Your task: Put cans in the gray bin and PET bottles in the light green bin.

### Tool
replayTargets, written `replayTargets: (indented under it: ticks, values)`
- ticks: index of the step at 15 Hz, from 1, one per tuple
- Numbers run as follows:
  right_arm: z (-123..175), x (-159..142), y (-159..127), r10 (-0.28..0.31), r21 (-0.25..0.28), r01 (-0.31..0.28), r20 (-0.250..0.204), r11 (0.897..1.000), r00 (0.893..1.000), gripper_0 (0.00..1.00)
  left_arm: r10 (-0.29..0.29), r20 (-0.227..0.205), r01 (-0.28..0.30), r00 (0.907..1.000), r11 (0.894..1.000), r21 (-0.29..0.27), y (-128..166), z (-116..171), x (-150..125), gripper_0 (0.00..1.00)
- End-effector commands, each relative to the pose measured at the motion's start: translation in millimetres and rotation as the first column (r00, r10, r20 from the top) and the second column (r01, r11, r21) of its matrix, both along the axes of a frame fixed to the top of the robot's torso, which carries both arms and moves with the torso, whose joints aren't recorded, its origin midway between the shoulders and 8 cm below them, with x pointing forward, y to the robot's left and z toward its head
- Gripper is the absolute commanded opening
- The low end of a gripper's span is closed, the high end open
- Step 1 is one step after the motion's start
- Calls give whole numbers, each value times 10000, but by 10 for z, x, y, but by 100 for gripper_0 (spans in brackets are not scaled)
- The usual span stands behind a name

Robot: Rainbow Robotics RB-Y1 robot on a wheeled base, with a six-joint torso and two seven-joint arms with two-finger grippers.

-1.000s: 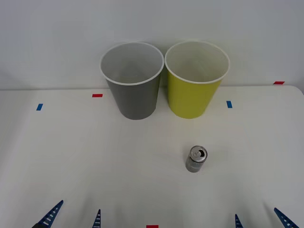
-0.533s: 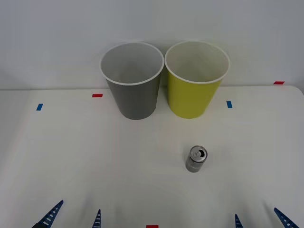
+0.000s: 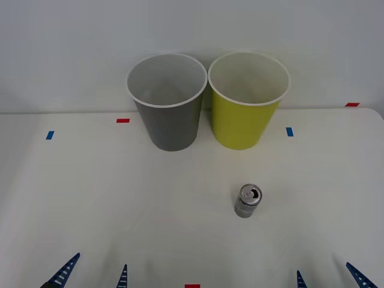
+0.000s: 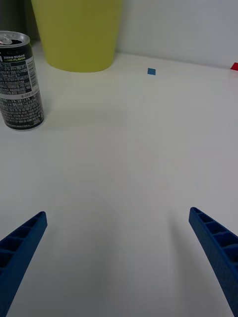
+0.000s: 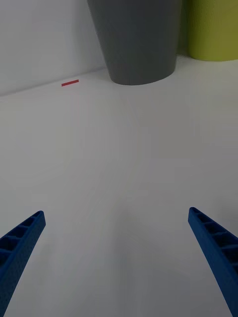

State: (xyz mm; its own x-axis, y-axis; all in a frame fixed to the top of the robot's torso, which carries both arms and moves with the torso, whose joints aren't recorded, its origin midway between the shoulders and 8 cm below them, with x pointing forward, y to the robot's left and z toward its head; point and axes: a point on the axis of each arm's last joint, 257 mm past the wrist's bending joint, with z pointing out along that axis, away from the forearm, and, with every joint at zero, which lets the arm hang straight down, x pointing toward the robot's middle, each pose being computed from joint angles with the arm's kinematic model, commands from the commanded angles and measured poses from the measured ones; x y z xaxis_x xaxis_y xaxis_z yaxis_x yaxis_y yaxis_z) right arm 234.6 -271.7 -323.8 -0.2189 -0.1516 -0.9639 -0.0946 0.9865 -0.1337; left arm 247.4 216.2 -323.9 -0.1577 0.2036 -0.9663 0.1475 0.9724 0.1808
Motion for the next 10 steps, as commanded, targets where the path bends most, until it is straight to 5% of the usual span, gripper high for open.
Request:
replayTargets:
  ticks: [1,10]
  values:
    - [0,0,0,0,0,0,0,10000,10000,100,0,0,0,10000,10000,0,0,0,0,100]
    - [0,0,0,0,0,0,0,10000,10000,100,0,0,0,10000,10000,0,0,0,0,100]
